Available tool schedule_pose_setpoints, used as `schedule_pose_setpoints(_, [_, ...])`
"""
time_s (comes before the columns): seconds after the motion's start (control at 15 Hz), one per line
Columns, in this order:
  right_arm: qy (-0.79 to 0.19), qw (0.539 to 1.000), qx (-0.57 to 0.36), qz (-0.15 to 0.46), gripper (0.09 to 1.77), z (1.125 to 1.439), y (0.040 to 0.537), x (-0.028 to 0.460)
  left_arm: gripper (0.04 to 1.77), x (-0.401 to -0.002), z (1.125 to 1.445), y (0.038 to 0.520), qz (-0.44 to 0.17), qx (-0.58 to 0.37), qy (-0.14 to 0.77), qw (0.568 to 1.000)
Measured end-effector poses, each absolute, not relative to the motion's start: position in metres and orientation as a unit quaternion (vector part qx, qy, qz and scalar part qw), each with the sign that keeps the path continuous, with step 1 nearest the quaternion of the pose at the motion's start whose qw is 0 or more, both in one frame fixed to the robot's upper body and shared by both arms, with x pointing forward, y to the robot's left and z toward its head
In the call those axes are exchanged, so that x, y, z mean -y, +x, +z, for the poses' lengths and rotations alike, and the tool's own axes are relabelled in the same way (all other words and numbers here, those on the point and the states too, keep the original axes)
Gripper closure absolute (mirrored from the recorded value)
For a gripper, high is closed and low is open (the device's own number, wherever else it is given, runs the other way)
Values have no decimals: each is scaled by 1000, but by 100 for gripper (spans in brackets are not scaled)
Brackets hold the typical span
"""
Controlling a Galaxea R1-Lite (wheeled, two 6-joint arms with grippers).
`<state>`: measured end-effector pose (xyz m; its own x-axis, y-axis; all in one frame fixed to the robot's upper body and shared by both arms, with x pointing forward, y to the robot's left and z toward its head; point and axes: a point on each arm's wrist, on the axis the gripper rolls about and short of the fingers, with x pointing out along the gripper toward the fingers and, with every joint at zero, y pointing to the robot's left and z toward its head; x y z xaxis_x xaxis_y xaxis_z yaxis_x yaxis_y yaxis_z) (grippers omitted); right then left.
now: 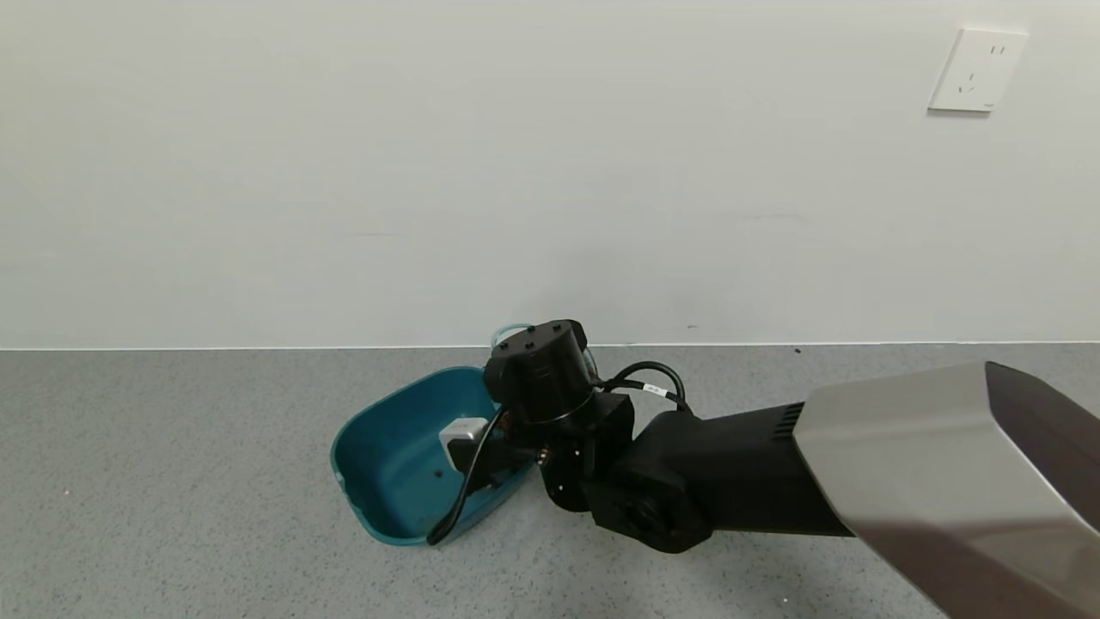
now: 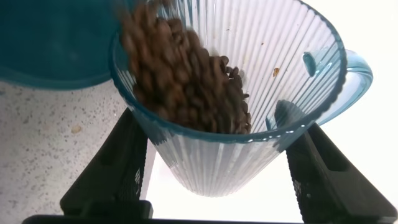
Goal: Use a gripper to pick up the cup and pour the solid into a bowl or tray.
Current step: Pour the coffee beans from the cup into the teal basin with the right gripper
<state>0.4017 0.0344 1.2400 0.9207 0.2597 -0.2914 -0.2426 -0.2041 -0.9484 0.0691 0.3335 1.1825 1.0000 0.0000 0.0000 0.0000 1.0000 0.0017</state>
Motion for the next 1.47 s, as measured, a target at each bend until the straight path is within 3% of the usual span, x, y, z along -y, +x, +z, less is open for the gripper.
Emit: schedule_pose_setpoints(1.47, [-768, 611, 1, 192, 52, 1227, 395, -44, 6, -334, 1182, 69, 0, 0, 1, 1000])
